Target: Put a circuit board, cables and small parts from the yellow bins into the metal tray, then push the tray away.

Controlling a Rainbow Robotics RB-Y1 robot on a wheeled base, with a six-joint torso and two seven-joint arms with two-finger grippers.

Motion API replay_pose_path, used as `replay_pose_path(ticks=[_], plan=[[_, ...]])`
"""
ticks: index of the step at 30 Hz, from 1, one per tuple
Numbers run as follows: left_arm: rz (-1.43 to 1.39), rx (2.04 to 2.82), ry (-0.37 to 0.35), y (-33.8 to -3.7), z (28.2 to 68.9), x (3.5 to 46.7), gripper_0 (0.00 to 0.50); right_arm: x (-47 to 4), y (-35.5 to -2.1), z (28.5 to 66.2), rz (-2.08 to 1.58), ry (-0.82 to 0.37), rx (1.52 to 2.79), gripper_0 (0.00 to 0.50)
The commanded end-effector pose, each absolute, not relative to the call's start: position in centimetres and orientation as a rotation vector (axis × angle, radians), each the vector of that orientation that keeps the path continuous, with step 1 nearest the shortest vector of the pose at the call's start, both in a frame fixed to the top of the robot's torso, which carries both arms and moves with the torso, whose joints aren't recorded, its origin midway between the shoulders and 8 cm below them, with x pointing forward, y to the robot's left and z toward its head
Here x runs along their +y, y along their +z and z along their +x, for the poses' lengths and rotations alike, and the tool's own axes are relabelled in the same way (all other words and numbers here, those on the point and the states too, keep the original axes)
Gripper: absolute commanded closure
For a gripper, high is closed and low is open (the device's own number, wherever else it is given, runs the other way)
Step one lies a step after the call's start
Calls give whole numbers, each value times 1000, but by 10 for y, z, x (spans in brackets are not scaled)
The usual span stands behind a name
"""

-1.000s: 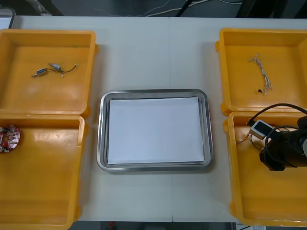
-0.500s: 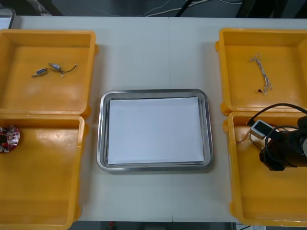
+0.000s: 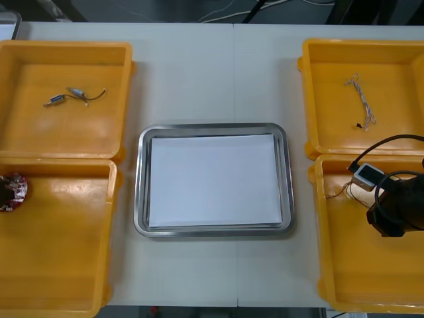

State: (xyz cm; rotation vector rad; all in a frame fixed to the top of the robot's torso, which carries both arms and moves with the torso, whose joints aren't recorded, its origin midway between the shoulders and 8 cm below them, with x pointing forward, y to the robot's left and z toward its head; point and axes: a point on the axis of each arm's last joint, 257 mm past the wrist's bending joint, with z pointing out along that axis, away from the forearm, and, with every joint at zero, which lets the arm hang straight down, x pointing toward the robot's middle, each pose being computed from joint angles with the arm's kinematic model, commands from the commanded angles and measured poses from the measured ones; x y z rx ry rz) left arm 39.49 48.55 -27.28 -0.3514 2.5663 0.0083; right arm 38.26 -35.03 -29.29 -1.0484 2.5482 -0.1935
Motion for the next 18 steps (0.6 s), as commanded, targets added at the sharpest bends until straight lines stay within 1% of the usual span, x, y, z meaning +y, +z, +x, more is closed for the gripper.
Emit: replay_pose_path(ticks=[1,8,18], plan=[[-287,2562,3,-273,402,475,0,-345,-263,388,-1044,-190,2490,500],[-298,2562,4,-277,396,480,0,-344,-249,380,-1029,-167,2495,500],[-319,2564,-2,-284,386,486,0,-351,-244,364,-991,-137,2507,500]])
